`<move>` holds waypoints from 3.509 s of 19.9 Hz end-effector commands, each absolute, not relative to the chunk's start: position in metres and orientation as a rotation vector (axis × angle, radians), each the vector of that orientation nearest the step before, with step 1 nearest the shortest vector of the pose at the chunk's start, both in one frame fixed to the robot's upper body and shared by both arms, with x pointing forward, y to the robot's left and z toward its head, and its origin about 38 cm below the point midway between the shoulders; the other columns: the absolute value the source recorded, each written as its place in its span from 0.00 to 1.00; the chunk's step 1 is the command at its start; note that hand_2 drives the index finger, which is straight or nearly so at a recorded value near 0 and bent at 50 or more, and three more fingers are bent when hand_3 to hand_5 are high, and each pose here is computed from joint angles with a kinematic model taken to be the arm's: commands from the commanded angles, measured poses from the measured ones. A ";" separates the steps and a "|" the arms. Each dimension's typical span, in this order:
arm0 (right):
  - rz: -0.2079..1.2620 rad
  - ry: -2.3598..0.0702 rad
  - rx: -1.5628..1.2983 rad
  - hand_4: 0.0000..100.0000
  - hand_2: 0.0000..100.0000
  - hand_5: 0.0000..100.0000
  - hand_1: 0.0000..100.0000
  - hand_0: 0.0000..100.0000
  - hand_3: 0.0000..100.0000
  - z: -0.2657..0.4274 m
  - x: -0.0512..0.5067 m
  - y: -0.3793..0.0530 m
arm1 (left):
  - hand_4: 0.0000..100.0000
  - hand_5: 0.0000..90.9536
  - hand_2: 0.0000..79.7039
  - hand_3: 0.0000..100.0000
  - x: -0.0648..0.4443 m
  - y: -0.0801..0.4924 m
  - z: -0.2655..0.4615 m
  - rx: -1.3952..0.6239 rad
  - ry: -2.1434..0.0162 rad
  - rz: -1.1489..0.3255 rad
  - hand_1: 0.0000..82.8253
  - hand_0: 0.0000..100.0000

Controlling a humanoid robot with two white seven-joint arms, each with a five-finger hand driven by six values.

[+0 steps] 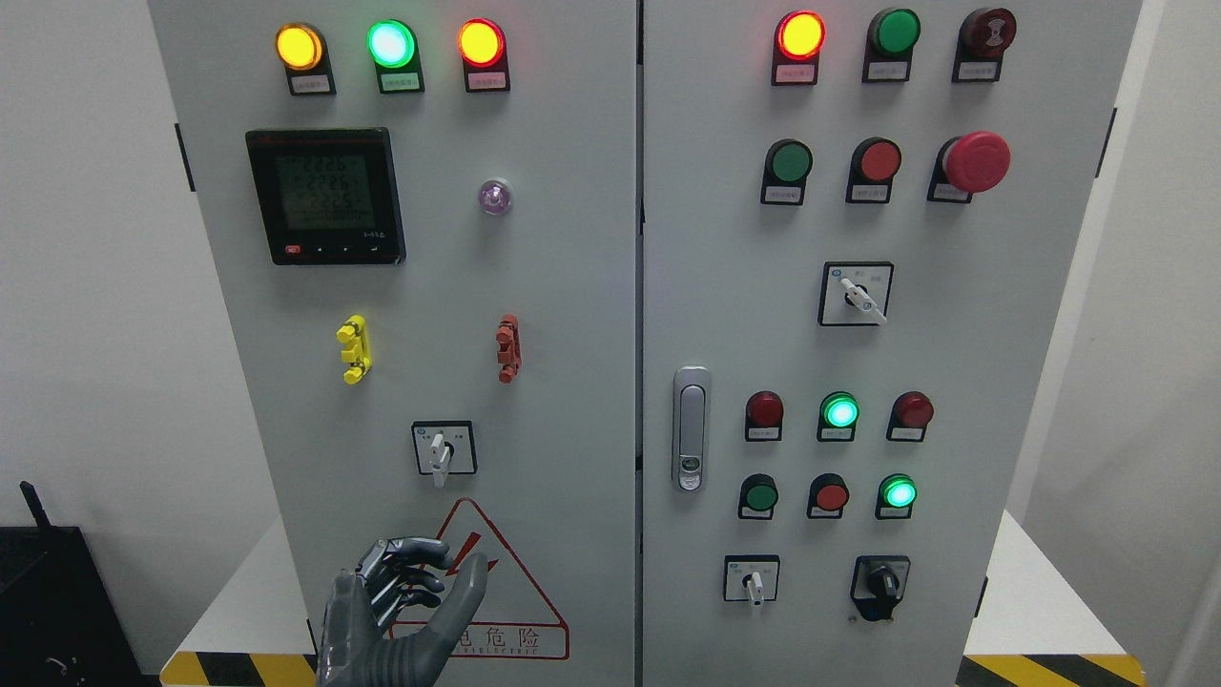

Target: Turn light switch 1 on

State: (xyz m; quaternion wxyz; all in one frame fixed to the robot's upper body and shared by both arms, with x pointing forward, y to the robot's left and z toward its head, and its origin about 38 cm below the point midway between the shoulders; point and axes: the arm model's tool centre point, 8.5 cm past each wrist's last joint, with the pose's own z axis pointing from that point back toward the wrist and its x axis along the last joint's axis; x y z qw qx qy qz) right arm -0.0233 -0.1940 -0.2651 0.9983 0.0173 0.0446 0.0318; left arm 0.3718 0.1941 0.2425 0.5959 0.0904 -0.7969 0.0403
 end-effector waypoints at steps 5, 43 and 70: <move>0.065 0.090 0.034 0.00 0.00 0.00 0.00 0.30 0.00 -0.265 -0.023 -0.194 | 0.67 0.59 0.63 0.60 0.375 0.192 0.257 0.233 -1.864 0.171 0.88 0.03; 0.064 0.090 0.034 0.00 0.00 0.00 0.00 0.30 0.00 -0.265 -0.023 -0.194 | 0.66 0.58 0.62 0.58 0.403 0.212 0.272 0.313 -1.814 0.218 0.88 0.10; 0.064 0.090 0.034 0.00 0.00 0.00 0.00 0.30 0.00 -0.265 -0.023 -0.194 | 0.67 0.60 0.65 0.59 0.418 0.205 0.278 0.299 -1.791 0.207 0.87 0.13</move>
